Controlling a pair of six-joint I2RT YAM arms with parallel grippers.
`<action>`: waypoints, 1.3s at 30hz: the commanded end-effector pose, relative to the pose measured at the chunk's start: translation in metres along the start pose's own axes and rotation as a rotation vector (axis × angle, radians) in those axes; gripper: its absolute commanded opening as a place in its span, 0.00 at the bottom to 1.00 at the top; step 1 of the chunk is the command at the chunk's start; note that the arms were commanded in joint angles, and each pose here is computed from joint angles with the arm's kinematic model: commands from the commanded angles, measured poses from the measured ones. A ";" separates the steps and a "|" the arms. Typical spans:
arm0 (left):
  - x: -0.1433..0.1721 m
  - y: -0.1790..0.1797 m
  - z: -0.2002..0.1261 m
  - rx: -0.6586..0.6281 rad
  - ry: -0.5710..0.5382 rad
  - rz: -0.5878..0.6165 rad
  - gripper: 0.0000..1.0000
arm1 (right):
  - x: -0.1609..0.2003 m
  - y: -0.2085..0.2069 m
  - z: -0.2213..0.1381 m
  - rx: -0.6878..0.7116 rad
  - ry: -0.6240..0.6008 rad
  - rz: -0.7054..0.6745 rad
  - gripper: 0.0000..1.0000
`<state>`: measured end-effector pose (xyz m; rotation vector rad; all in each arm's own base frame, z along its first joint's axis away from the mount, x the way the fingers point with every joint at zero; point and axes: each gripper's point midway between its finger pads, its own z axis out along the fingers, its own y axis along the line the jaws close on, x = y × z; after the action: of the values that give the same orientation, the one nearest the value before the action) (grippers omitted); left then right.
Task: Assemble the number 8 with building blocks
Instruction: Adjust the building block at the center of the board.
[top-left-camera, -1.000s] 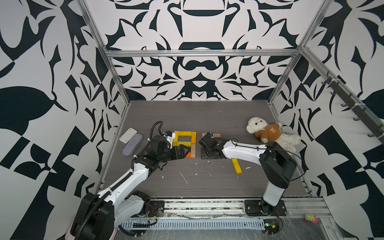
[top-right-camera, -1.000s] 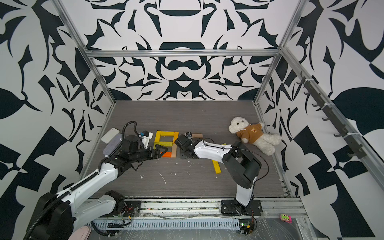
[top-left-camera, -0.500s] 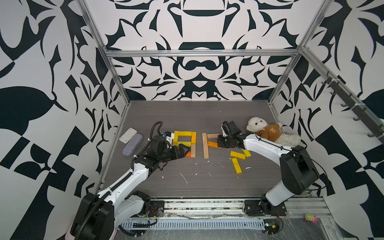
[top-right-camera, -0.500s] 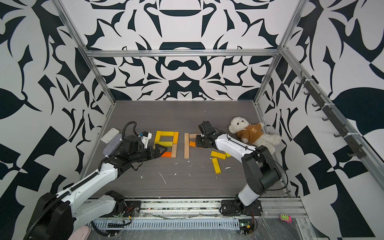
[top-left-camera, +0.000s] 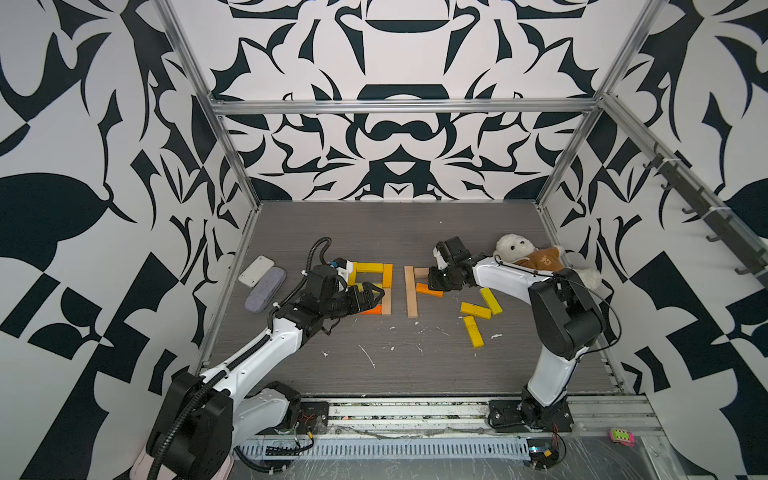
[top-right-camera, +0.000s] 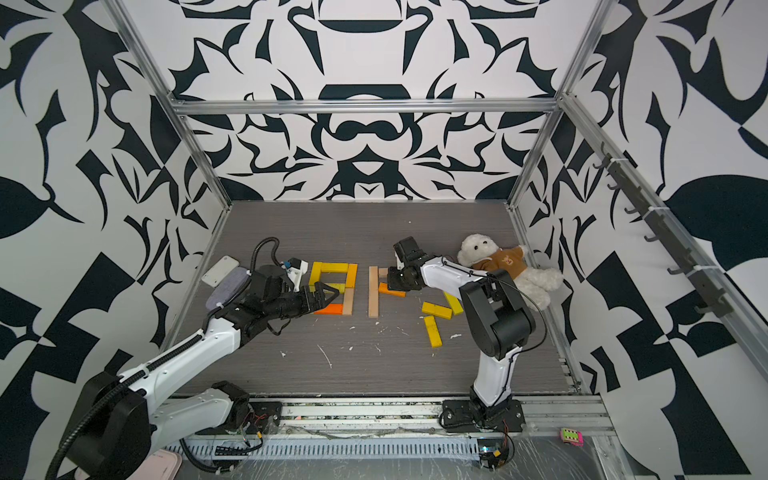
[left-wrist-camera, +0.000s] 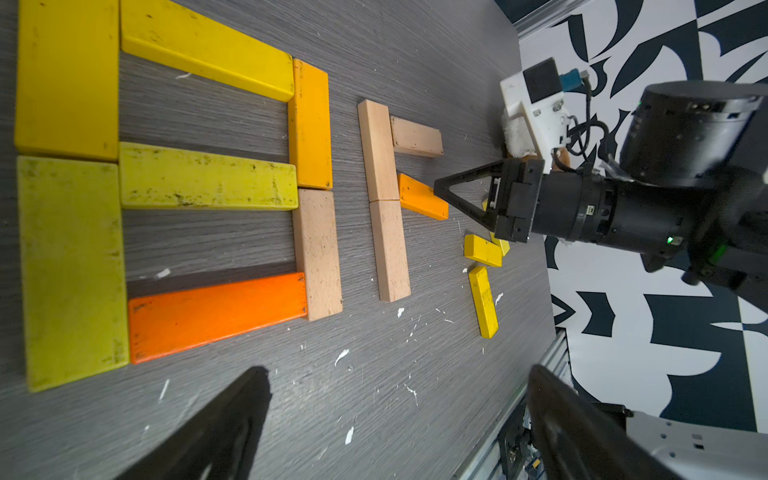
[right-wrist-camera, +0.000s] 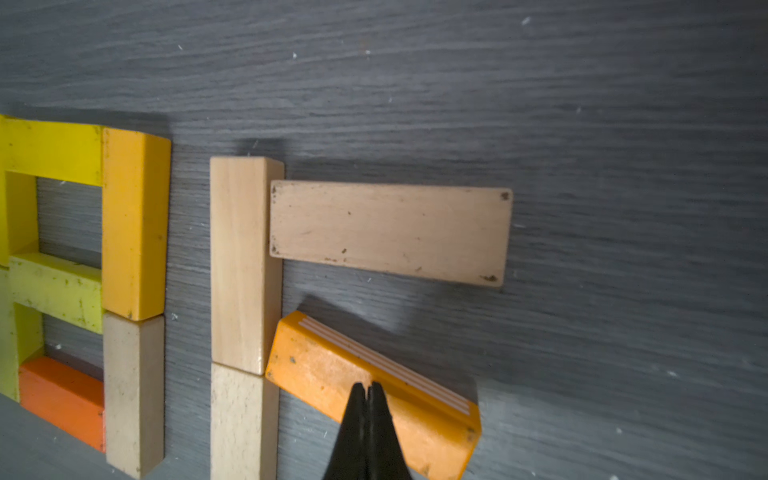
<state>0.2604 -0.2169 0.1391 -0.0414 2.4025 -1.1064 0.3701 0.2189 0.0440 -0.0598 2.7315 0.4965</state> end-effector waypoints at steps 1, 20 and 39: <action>-0.007 -0.006 0.002 0.006 -0.015 0.004 0.99 | -0.024 0.015 -0.008 -0.045 -0.060 -0.024 0.01; -0.002 -0.007 0.011 0.023 0.003 0.001 0.99 | -0.024 0.018 0.012 -0.060 -0.015 -0.025 0.00; 0.000 -0.003 0.014 0.019 0.010 -0.001 0.99 | -0.021 0.027 0.010 -0.110 0.000 -0.049 0.00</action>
<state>0.2644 -0.2261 0.1319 -0.0341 2.4090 -1.1199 0.3814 0.2397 0.0318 -0.1220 2.7470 0.5922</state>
